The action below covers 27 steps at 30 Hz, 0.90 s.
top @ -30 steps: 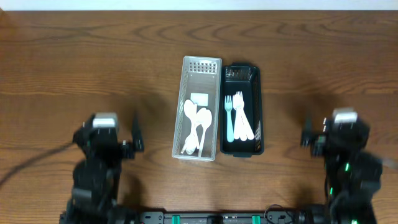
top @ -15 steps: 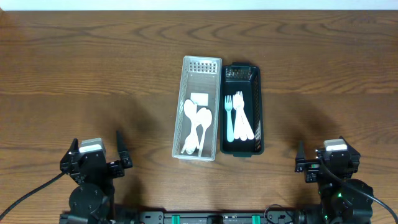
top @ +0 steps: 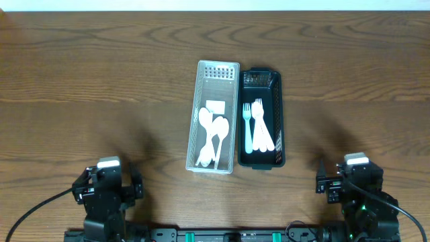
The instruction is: Pack container
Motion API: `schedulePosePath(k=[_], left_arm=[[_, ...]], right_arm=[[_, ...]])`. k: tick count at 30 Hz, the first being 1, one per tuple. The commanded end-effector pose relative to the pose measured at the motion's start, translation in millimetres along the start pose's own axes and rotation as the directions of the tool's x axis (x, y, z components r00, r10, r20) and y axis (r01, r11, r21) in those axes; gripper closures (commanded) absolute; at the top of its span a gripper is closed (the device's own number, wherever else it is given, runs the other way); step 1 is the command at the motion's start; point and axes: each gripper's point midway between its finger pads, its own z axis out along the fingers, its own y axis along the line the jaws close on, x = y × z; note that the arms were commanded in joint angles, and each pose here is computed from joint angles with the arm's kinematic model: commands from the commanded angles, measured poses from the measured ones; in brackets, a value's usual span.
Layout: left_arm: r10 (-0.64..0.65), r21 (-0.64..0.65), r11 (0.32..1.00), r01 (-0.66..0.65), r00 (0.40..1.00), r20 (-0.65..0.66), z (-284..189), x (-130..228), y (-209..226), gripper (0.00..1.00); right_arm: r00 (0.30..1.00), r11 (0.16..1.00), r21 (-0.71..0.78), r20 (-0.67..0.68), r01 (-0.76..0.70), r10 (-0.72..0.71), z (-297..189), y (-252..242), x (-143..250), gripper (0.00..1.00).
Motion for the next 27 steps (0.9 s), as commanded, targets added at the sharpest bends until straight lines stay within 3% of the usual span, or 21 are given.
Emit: schedulePosePath(k=[1, 8, 14, 19, 23, 27], left_arm=[[0.026, -0.009, 1.0, -0.026, 0.999, -0.029, -1.3, 7.6, 2.1, 0.02], [0.046, -0.008, 0.999, -0.047, 0.997, -0.069, -1.8, 17.9, 2.5, 0.02], [0.046, -0.008, 0.999, -0.047, 0.997, -0.069, -1.8, 17.9, 2.5, 0.02], [0.046, -0.008, 0.999, -0.047, 0.997, -0.069, -1.8, 17.9, 2.5, 0.02], [0.046, -0.008, 0.999, -0.047, 0.997, -0.069, -1.8, 17.9, 2.5, 0.02], [0.046, -0.008, 0.999, -0.047, 0.997, -0.069, -1.8, 17.9, 2.5, 0.02]], right_arm=[[0.999, 1.0, -0.019, -0.033, 0.002, -0.002, -1.2, 4.0, 8.7, 0.01], [0.981, 0.999, -0.05, -0.196, -0.004, -0.006, -6.1, 11.8, 48.8, 0.01], [0.982, 0.999, -0.054, -0.191, -0.005, -0.006, -5.2, 12.4, 48.4, 0.01], [0.989, 0.997, -0.079, 0.146, 0.02, -0.008, 15.8, 15.6, -21.3, 0.01], [0.917, 0.992, -0.112, 0.398, 0.066, -0.016, 39.9, 29.0, -45.9, 0.01], [0.87, 0.991, -0.076, 0.49, 0.108, -0.057, 42.7, 31.4, -52.8, 0.01]])
